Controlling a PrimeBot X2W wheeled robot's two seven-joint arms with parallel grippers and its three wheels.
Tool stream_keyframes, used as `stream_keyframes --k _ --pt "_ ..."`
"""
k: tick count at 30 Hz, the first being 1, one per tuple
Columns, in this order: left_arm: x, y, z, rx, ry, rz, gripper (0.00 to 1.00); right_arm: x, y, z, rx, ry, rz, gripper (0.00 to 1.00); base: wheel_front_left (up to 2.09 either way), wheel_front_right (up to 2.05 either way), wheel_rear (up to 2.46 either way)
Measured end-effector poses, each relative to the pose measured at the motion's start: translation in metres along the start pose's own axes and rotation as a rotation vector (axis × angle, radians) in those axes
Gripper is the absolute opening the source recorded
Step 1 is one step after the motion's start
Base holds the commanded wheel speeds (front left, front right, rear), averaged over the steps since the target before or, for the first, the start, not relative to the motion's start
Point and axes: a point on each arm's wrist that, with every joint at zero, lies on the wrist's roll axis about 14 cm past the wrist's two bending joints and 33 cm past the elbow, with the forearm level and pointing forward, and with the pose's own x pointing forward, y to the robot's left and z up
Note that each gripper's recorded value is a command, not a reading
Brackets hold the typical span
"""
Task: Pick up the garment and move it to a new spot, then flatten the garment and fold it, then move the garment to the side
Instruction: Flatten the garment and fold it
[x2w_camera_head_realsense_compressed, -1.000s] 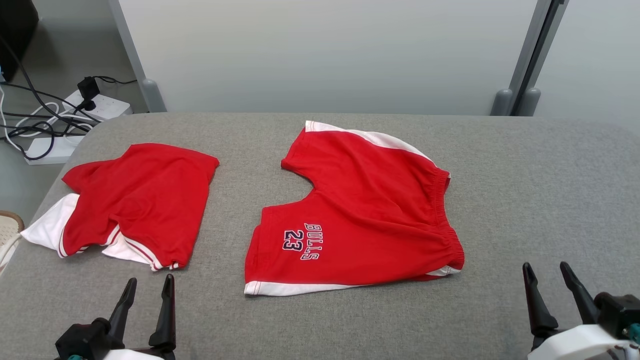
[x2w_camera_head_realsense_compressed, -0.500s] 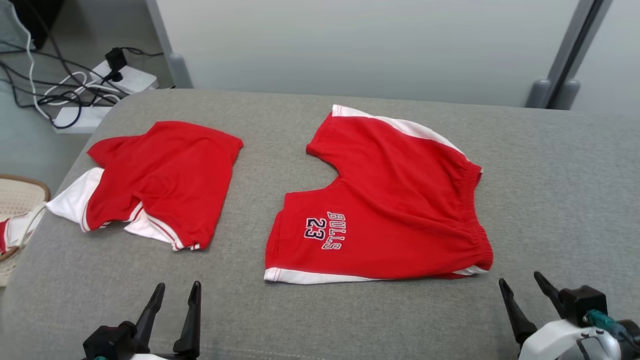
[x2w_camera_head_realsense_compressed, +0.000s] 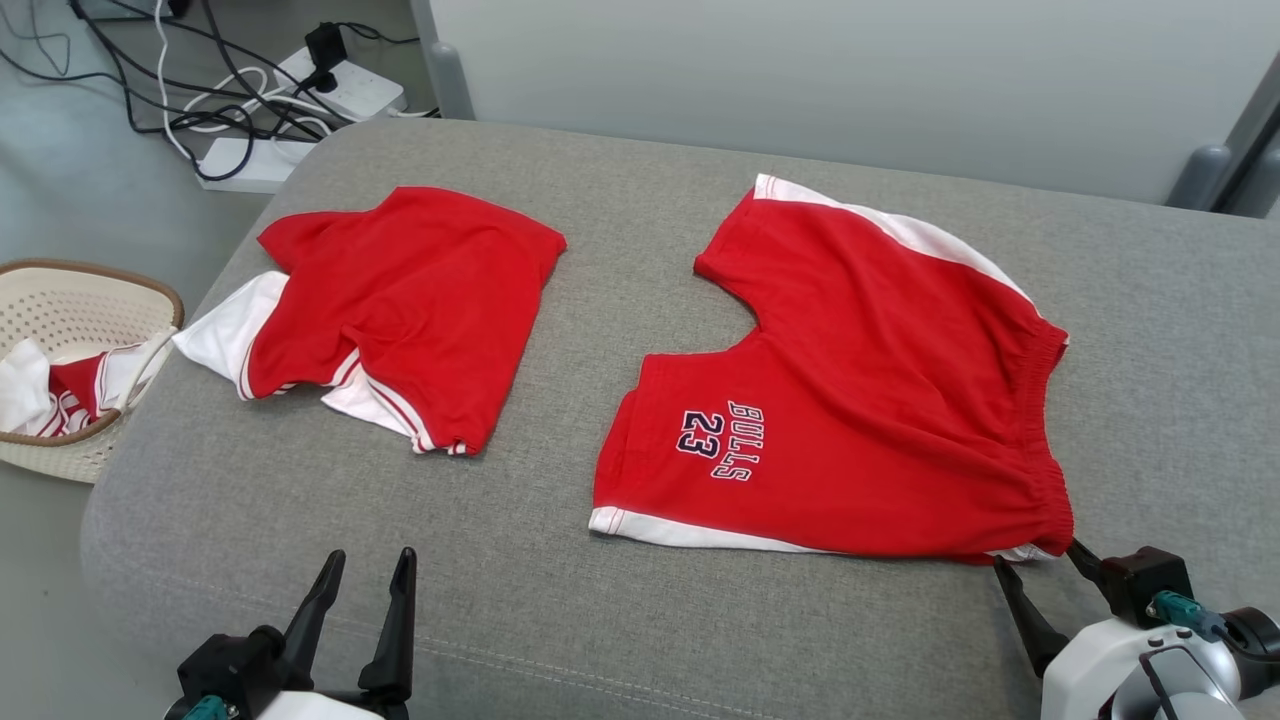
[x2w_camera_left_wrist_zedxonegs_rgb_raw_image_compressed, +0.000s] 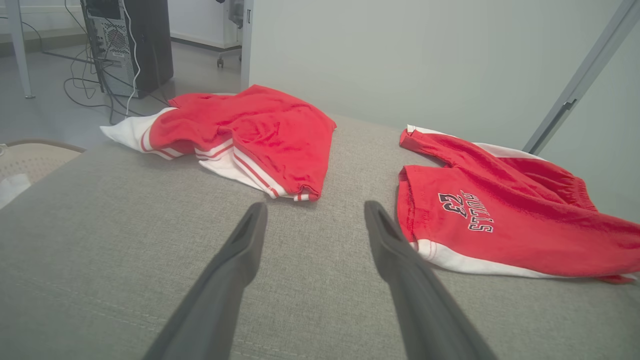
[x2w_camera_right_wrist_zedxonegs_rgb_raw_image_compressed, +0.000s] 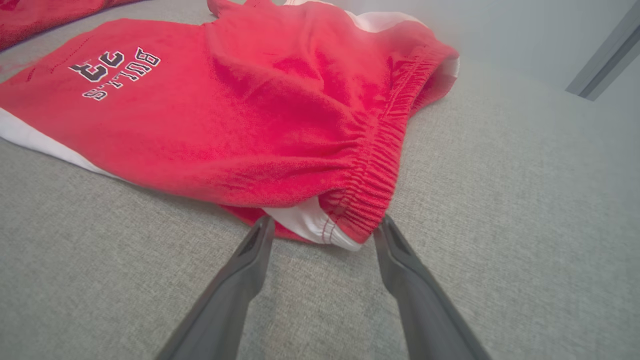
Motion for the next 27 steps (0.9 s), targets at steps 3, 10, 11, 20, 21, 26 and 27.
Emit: stream_keyframes --k 3,10,11,20,21,26,27 --pt "0.0 0.001 0.001 -0.003 -0.004 0.005 1.0 0.005 0.002 -0.002 -0.017 0.017 0.018 1.0 0.0 0.0 0.0" --pt "0.001 0.004 0.001 -0.007 -0.002 0.015 1.0 0.011 -0.001 -0.007 -0.017 0.043 0.028 1.0 0.0 0.0 0.0" --pt "0.002 0.004 0.001 -0.007 0.0 0.016 1.0 0.012 -0.003 -0.005 -0.016 0.039 0.025 1.0 0.0 0.0 0.0" --pt "0.004 0.0 -0.005 -0.01 0.02 0.007 1.0 0.021 -0.006 -0.005 -0.056 0.06 0.05 1.0 0.0 0.0 0.0" --pt "0.004 0.0 -0.005 -0.01 0.022 0.008 1.0 0.022 -0.005 -0.005 -0.057 0.062 0.055 1.0 0.0 0.0 0.0" --pt "0.011 -0.001 -0.001 -0.005 0.01 0.005 1.0 0.03 0.006 -0.004 -0.067 0.066 0.1 0.58 0.0 0.0 0.0" --pt "0.011 -0.001 0.0 -0.004 0.011 0.006 1.0 0.03 0.008 -0.006 -0.068 0.071 0.11 0.44 0.0 0.0 0.0"
